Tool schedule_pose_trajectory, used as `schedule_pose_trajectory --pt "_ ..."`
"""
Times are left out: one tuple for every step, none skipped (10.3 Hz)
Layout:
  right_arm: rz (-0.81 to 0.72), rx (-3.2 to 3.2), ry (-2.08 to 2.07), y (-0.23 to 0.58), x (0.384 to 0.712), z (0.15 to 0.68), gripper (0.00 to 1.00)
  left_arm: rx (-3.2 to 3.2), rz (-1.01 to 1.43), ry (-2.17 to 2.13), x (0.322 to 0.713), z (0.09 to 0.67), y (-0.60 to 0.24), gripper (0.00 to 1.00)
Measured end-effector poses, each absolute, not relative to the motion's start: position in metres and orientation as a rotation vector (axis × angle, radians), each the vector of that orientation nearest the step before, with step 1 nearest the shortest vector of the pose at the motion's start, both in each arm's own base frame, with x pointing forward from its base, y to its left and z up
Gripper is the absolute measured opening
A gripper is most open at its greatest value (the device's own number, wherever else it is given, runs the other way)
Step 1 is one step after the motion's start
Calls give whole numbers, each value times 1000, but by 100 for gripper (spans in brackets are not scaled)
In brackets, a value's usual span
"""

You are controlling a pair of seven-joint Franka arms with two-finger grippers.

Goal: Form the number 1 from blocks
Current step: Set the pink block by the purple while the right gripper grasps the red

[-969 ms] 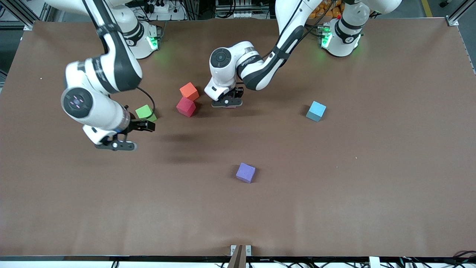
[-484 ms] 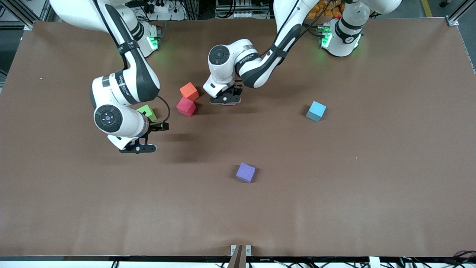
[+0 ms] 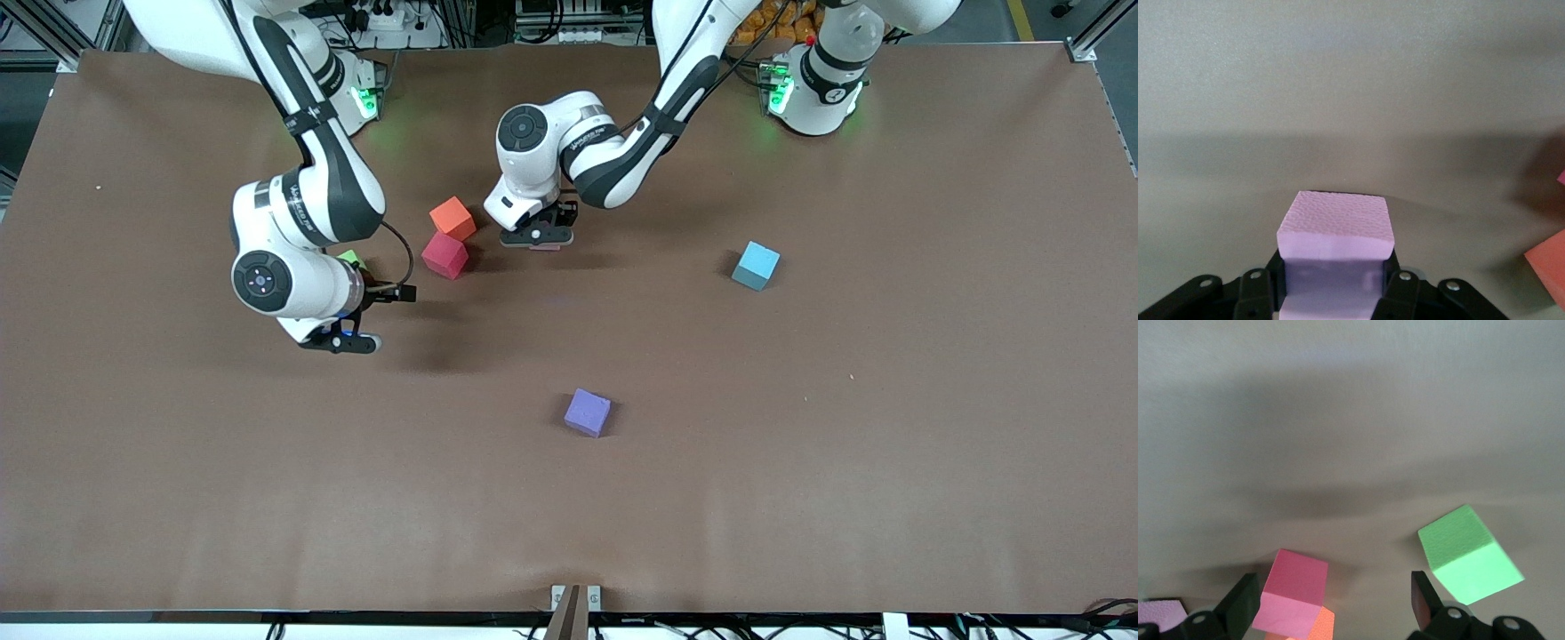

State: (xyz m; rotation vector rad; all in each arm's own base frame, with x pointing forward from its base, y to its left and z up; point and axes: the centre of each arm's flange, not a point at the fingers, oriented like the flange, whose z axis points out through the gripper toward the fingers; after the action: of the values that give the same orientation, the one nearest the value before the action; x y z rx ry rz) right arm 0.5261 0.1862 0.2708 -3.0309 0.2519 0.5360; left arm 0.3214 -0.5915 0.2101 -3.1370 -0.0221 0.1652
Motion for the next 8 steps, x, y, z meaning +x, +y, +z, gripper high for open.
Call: schedule_pose_trajectory --pt "537 -3028 345 189 514 262 100 -3133 168 -17 319 209 -591 56" --pt "532 -3031 434 199 500 255 100 -3129 171 -14 317 207 -591 56" --pt "530 -3034 503 210 488 250 100 -3126 174 -13 316 205 -590 56" --pt "543 -3020 569 220 477 246 100 -3124 175 -11 315 204 -590 58" --pt "566 -2995 613 225 468 242 100 -3124 176 -5 313 204 -591 60" --pt "570 -2982 638 225 462 238 100 -3123 178 4 309 204 -592 74" --pt "555 -2974 655 221 458 236 100 -3123 178 10 307 205 -593 88" --pt "546 -2955 683 219 453 233 100 -3126 175 10 307 207 -594 99"
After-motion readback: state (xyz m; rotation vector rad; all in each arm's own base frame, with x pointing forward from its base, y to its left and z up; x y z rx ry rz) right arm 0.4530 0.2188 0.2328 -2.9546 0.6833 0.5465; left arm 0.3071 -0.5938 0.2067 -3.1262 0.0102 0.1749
